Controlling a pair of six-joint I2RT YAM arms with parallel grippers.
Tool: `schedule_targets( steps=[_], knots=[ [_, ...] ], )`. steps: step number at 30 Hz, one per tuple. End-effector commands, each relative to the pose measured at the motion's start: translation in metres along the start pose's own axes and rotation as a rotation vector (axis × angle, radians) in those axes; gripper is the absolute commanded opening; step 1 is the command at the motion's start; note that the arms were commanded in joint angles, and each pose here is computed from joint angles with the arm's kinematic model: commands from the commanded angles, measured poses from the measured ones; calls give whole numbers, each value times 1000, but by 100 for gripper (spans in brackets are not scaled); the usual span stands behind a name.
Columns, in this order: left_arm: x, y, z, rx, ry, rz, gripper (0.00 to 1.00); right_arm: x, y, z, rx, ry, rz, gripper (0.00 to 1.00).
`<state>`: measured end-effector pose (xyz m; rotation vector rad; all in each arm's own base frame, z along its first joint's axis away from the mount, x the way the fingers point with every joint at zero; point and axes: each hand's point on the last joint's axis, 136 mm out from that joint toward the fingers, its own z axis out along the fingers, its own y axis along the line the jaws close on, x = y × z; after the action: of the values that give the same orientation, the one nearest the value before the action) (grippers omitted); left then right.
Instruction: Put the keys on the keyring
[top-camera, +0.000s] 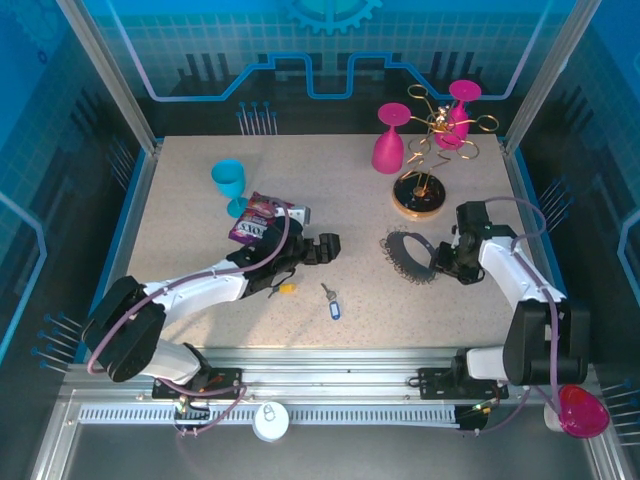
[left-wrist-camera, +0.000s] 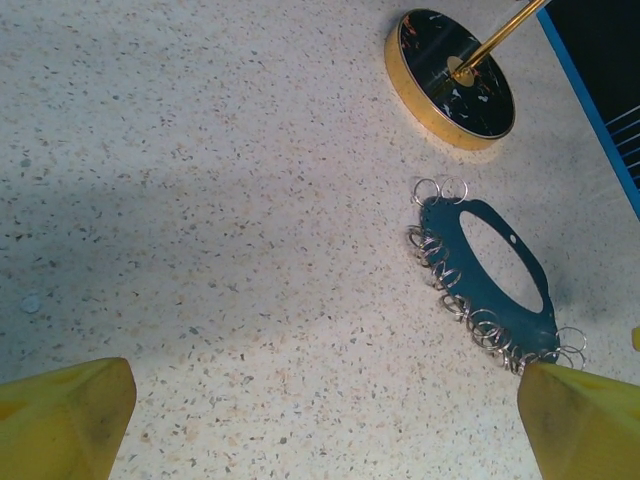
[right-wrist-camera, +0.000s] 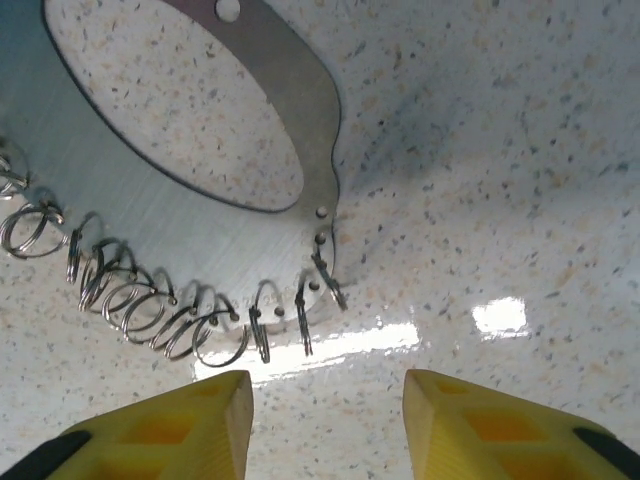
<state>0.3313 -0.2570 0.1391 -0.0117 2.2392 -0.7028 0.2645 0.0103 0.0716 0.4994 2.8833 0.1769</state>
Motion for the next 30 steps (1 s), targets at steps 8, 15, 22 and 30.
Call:
schedule_targets(
  steps=[8,15,22,30],
  knots=[
    [-5,-11,-1,48,-9,-11,98,-6,8,16,14,92,-172,38],
    [-6,-8,-5,44,-28,1,97,-5,11,29,61,138,-212,32],
    [-7,-6,-7,39,-39,9,97,1,3,37,123,179,-227,26],
    [-8,-6,-8,38,-50,11,97,-3,-1,34,153,163,-229,29]
  ],
)
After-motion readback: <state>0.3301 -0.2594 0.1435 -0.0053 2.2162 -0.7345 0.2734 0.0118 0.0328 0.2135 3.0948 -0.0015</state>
